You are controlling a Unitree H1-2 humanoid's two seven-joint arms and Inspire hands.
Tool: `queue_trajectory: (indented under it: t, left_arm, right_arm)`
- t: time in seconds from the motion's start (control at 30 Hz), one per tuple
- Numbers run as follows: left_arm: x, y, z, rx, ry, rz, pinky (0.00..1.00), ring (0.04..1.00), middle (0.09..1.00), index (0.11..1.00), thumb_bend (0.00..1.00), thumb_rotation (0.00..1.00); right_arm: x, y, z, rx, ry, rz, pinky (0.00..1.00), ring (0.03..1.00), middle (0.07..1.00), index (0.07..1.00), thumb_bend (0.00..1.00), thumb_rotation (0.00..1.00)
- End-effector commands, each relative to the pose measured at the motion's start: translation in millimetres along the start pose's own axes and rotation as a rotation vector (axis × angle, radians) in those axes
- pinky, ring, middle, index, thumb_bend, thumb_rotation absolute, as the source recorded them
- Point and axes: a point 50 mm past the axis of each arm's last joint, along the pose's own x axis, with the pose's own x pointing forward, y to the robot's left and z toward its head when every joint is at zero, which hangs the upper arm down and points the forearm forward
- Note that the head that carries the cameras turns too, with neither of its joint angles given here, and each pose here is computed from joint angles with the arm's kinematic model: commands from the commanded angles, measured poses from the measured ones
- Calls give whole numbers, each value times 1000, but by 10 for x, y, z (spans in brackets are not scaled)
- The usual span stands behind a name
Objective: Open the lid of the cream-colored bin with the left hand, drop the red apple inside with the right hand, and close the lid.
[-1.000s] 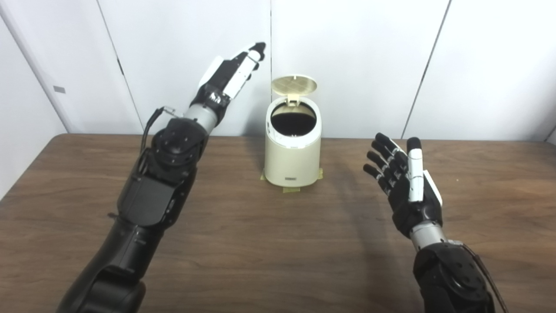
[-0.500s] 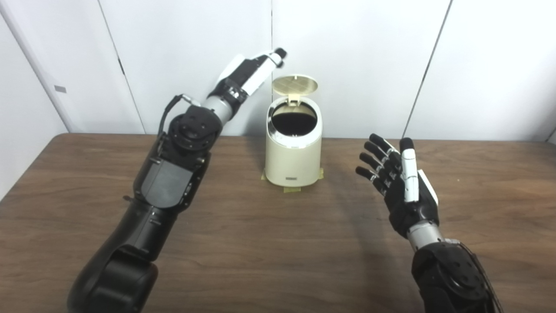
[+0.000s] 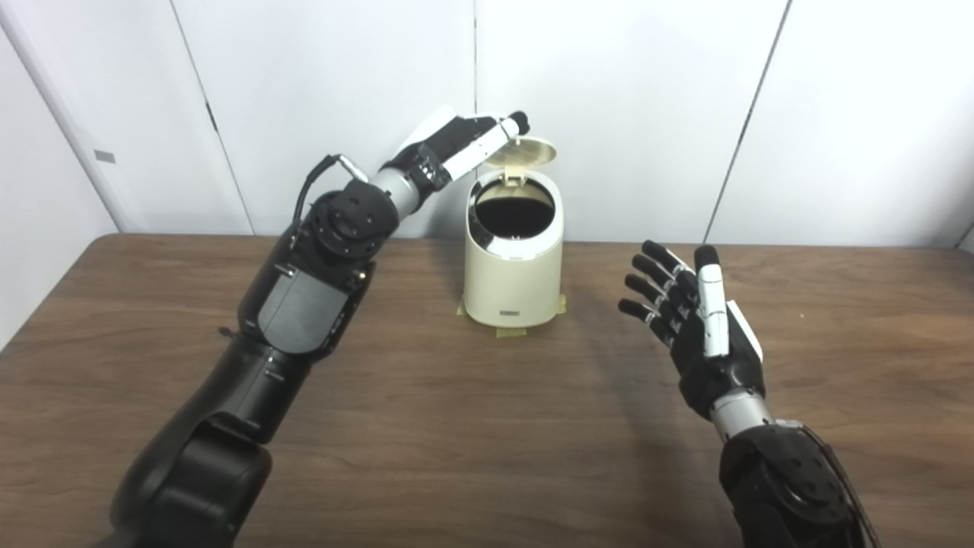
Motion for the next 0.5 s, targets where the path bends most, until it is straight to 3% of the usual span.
queue_trajectory:
  t: [0.0, 0.33, 0.47]
  left_arm:
    - [11, 277, 355, 96, -94, 53, 997, 905, 832, 863, 505, 1000]
    - [-72, 384, 327, 294, -92, 79, 992, 889, 766, 840, 500, 1000]
    - [-146, 377, 320, 363, -90, 73, 924, 863, 765, 835, 524, 1000]
  right_arm:
    - [64, 61, 169, 1, -59, 26, 742, 851, 870, 847, 528, 999]
    - [74, 62, 164, -10, -55, 31, 757, 852, 852, 839, 522, 994]
    - [74, 55, 163, -15, -53, 34, 757, 854, 850, 842, 525, 993]
